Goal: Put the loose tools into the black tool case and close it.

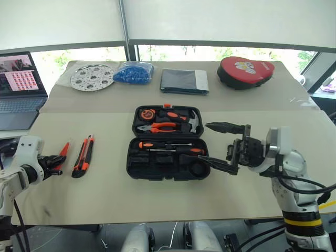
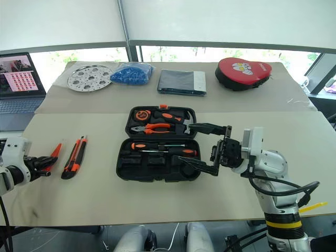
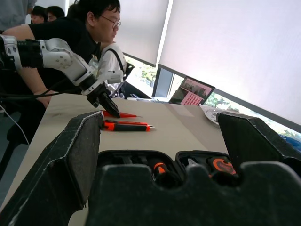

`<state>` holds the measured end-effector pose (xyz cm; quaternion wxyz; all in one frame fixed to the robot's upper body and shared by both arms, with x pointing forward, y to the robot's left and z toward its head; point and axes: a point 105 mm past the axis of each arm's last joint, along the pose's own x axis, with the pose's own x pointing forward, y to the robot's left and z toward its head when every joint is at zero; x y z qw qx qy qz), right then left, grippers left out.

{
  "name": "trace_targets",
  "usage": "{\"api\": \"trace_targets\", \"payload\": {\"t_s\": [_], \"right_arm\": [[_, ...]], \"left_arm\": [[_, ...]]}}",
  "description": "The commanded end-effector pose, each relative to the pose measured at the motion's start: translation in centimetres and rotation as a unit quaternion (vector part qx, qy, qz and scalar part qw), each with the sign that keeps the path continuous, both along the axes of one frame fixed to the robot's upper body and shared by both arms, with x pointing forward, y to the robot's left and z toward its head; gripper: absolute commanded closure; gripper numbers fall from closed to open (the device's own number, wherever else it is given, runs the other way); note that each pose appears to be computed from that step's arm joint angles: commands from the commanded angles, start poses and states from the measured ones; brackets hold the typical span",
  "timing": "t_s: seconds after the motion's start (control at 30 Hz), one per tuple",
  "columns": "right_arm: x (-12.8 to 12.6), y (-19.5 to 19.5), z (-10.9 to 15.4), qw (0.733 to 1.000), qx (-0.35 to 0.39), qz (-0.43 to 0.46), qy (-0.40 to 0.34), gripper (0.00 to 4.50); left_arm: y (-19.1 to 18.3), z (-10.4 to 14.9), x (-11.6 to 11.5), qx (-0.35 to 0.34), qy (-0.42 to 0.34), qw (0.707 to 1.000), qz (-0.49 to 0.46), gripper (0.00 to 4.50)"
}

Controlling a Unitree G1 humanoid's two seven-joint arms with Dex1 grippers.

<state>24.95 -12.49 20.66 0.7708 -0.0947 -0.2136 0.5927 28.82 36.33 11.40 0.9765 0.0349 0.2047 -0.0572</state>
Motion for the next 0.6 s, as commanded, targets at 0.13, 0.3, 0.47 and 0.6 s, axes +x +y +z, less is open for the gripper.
{"api": "trace_targets", "payload": {"t_s": [0.13, 0.3, 0.47, 0.6], "right_arm": [[-0.7, -2.1, 0.4, 0.999, -0.043, -0.027, 0.018, 0.0], [-0.9, -3.5, -1.7, 0.99, -0.12, -0.042, 0.061, 0.0], [-1.2, -4.5, -3.9, 0.978, -0.168, -0.065, 0.107, 0.0], [-1.7, -4.5, -4.1, 0.978, -0.163, -0.071, 0.109, 0.0]], "left_arm": [[-9.6, 8.1, 0.7, 0.091, -0.161, 0.924, -0.334, 4.04], [-17.5, 6.0, -0.4, 0.119, -0.075, 0.836, -0.531, 4.04], [-22.9, 4.0, 0.9, 0.164, -0.044, 0.786, -0.595, 4.04], [-24.3, 2.3, 1.3, 0.213, -0.011, 0.751, -0.625, 4.04]]}}
